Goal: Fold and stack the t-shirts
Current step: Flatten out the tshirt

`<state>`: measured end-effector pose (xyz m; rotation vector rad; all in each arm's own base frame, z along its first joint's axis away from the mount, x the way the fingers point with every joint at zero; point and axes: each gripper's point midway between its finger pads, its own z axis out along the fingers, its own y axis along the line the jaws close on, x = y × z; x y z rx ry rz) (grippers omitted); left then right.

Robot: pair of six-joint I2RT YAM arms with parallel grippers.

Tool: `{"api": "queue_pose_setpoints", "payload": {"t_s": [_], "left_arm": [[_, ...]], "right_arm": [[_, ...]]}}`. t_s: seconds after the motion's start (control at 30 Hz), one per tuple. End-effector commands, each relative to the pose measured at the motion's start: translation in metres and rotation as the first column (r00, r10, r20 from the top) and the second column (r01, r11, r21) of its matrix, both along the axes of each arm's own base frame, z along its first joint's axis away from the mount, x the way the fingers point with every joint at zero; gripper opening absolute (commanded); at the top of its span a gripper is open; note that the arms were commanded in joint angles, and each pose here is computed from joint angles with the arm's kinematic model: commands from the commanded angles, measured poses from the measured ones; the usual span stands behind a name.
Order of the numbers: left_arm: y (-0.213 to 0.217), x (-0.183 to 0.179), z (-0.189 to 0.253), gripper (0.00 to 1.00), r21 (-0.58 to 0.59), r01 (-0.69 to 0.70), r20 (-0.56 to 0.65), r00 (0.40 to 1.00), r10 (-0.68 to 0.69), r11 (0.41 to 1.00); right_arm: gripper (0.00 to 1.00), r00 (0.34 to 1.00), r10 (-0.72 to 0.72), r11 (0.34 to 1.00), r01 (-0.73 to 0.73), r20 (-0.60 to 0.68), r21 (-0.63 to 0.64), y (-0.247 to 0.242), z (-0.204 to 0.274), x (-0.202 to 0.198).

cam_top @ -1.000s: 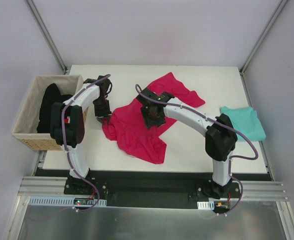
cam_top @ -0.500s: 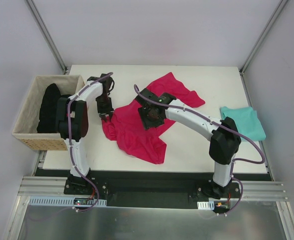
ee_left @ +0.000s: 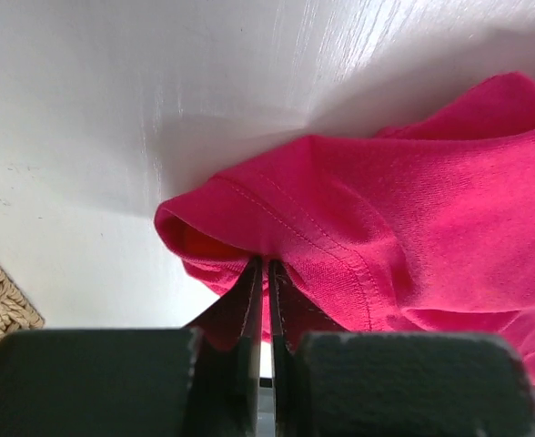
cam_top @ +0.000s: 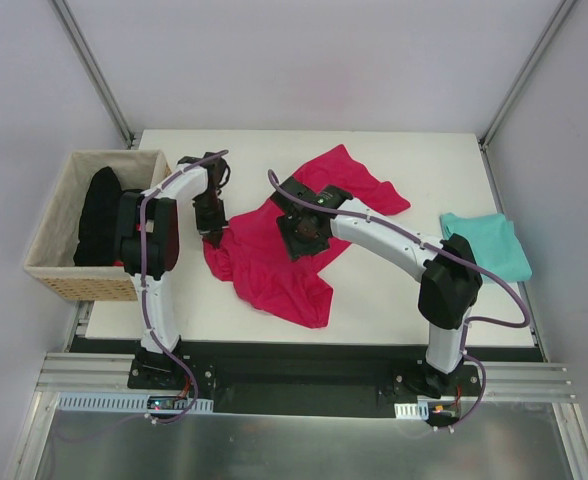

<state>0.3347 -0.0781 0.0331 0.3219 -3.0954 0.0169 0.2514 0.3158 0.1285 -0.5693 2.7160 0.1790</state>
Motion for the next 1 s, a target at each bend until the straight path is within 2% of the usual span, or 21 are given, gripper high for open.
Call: {"api": "queue_pose_setpoints", "payload": {"t_s": [0.0, 0.33, 0.5, 0.8, 0.83, 0.9, 0.97], "left_arm": [[0.003, -0.009, -0.002, 0.00, -0.007, -0.015, -0.036, 0.999, 0.015, 1.000], [-0.002, -0.006, 0.021, 0.00, -0.043, -0.016, 0.032, 0.999, 0.017, 0.999], [-0.003, -0.012, 0.025, 0.00, -0.048, -0.017, 0.036, 0.999, 0.019, 0.999], [0.000, -0.024, 0.028, 0.00, -0.044, -0.016, 0.030, 0.999, 0.017, 0.999], [0.000, -0.024, 0.029, 0.00, -0.043, -0.014, 0.031, 0.999, 0.016, 0.999], [0.003, -0.026, 0.030, 0.00, -0.033, -0.010, 0.030, 0.999, 0.011, 0.999], [0.004, -0.028, 0.031, 0.00, -0.026, -0.005, 0.026, 1.000, 0.006, 1.000]], "right_arm": [[0.51, 0.999, 0.012, 0.999, -0.013, 0.030, 0.048, -0.001, 0.031, -0.005], [0.50, 1.000, 0.030, 0.995, -0.029, -0.006, 0.094, 0.006, 0.030, -0.014], [0.50, 0.998, 0.049, 0.996, -0.045, -0.047, 0.080, 0.011, 0.011, -0.027], [0.31, 0.988, 0.040, 0.989, -0.018, -0.146, 0.149, 0.027, -0.023, -0.048], [0.25, 0.986, 0.033, 0.989, -0.009, -0.161, 0.148, 0.028, -0.027, -0.048], [0.19, 0.984, 0.012, 0.988, 0.016, -0.175, 0.156, 0.031, -0.029, -0.049], [0.18, 0.981, 0.006, 0.987, 0.025, -0.193, 0.161, 0.034, -0.033, -0.051]]}}
